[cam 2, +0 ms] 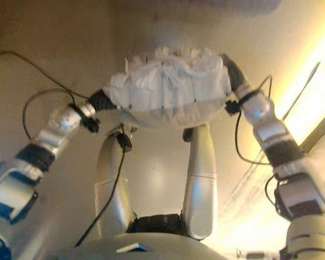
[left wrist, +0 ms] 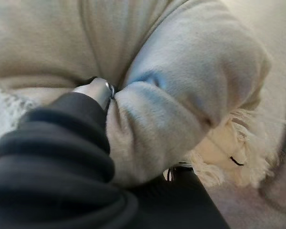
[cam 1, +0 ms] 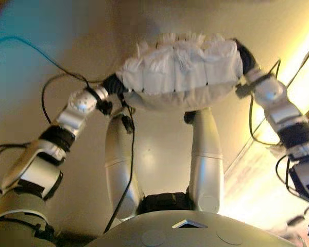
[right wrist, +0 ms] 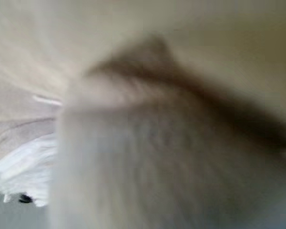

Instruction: Pick up the cushion and take it to the sofa

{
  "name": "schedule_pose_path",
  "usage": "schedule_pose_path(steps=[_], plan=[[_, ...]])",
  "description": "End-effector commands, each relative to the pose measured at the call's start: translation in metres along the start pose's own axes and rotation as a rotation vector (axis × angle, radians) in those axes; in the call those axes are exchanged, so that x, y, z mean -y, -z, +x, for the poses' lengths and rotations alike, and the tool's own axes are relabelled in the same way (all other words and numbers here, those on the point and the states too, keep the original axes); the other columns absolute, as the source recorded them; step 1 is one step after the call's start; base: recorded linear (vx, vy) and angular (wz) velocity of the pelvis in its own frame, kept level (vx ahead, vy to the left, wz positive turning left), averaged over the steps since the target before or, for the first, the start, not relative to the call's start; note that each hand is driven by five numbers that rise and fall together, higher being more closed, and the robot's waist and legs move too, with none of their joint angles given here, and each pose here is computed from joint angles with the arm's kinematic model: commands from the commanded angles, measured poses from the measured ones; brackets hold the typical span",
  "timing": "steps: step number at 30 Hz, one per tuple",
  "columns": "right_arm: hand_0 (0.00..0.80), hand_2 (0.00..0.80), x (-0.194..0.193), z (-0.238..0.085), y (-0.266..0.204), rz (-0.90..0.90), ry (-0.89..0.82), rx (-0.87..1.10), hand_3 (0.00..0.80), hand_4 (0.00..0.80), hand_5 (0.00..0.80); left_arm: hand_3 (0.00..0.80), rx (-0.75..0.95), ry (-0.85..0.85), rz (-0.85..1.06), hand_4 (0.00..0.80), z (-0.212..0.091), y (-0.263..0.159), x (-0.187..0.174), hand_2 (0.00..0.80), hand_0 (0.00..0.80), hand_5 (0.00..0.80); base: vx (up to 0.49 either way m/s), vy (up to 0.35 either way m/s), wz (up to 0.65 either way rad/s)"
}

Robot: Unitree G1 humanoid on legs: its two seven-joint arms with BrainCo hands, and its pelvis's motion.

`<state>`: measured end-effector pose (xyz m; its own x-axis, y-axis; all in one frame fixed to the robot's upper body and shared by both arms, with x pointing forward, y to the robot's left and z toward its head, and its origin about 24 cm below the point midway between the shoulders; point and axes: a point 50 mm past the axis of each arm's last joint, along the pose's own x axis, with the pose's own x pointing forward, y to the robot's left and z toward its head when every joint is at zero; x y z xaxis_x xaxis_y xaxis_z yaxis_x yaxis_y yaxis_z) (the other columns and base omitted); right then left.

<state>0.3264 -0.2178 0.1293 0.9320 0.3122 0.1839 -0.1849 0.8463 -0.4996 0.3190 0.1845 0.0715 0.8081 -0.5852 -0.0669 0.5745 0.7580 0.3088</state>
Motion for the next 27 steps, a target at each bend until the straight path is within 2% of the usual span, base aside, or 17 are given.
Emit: schedule_pose_path(steps=[1,4,12,18,22,27], plan=[[0.8,0.8,-0.022,-0.013,-0.038,0.078,0.001,0.282,0.8,0.8,0.8,0.8,0.344,0.081,-0.202,0.8,-0.001,-0.03,0.044,0.8,0.8,0.8,0.047,0.02,-0.12],[0.8,0.8,-0.02,-0.035,-0.03,0.112,0.034,0.255,0.8,0.8,0.8,0.8,0.38,0.04,-0.296,0.8,-0.023,-0.021,0.047,0.8,0.8,0.8,0.043,0.024,-0.04],[0.8,0.8,-0.042,-0.065,-0.03,0.218,0.012,0.265,0.8,0.8,0.8,0.8,0.5,-0.1,-0.465,0.8,-0.048,-0.027,0.061,0.8,0.8,0.8,0.12,0.072,-0.06],[0.8,0.8,-0.048,-0.074,-0.059,0.288,0.025,0.438,0.8,0.8,0.8,0.8,0.6,-0.194,-0.51,0.8,-0.058,-0.037,0.065,0.8,0.8,0.8,0.082,0.031,-0.06],[0.8,0.8,-0.046,-0.075,-0.072,0.309,0.068,0.487,0.8,0.8,0.8,0.8,0.654,-0.204,-0.532,0.8,-0.06,-0.046,0.068,0.8,0.8,0.8,0.049,0.034,-0.04],[0.8,0.8,-0.049,-0.079,-0.08,0.355,0.043,0.514,0.8,0.8,0.8,0.8,0.68,-0.185,-0.506,0.8,-0.059,-0.058,0.07,0.8,0.8,0.8,0.044,0.031,-0.1]])
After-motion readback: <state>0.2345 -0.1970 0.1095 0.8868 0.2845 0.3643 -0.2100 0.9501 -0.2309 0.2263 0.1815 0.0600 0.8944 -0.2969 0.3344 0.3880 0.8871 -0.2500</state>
